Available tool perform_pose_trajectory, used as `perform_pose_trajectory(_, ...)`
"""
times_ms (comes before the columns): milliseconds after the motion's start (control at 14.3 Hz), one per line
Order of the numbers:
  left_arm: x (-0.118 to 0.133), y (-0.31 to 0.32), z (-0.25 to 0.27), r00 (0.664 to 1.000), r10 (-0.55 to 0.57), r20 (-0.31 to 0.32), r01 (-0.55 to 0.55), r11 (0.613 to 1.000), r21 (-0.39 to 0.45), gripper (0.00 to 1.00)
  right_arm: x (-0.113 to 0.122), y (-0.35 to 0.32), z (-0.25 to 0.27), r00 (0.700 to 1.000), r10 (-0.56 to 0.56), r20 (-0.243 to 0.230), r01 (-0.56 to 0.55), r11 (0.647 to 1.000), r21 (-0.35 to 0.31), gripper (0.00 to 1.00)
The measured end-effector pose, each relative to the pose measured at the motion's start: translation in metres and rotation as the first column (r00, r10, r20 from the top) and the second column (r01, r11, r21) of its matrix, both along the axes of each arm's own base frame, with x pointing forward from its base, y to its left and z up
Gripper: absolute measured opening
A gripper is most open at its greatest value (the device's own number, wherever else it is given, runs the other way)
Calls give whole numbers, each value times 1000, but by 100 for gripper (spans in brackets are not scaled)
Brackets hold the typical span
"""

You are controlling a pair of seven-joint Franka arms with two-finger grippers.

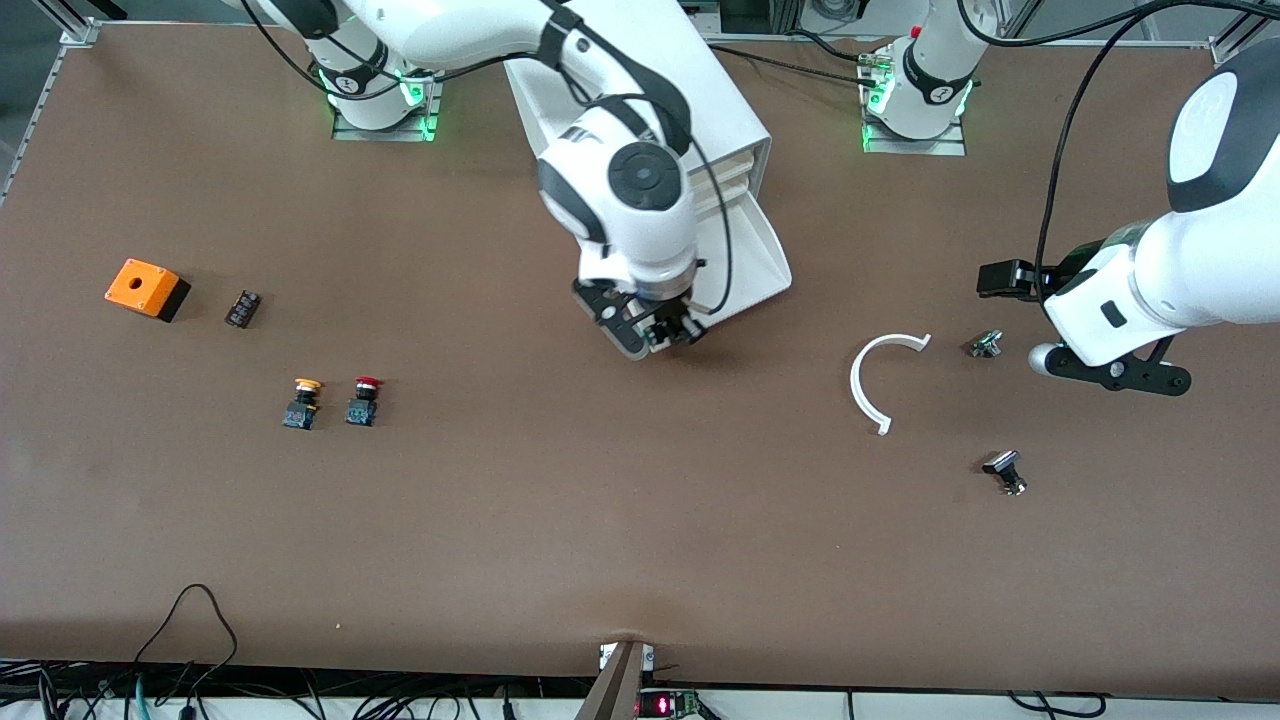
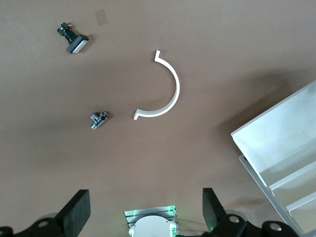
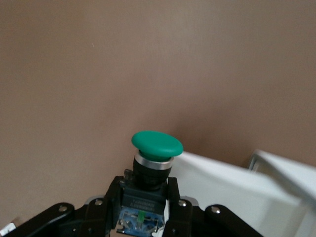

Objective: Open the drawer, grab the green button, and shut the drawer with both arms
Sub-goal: 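Grasp the green button with the right gripper and lift it out, then carry the green button beside the red button and set it down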

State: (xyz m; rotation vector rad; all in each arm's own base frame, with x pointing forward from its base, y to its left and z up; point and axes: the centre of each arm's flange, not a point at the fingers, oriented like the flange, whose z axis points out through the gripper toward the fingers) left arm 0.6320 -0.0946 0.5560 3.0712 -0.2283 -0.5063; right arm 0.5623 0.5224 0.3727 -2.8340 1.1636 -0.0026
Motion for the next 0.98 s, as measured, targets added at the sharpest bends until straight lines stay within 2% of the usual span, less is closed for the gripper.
perform_pose_trajectory(139, 0, 0, 0, 1000, 0, 0, 0, 1000, 0, 100, 20, -39, 4, 991, 123, -42, -125, 991, -44, 40)
perform_pose_trajectory(279, 0, 0, 0, 1000, 0, 0, 0, 1000, 0, 100, 34, -79, 9, 969, 234, -82, -240, 968, -69, 40)
perform_pose_trajectory(558, 0, -1, 0, 1000, -2, 0, 2, 1000, 0, 100, 45, -146, 15, 910, 393, -129, -405, 911, -80, 40)
perform_pose_trajectory(767, 0, -2, 0, 1000, -3, 0, 3, 1000, -1, 100, 43, -184, 13, 845, 518, -133, -530, 844, -78, 40)
perform_pose_trajectory(976, 0, -2, 0, 1000, -3, 0, 3, 1000, -1, 100, 50, -235, -18, 791, 602, -113, -610, 790, -63, 40)
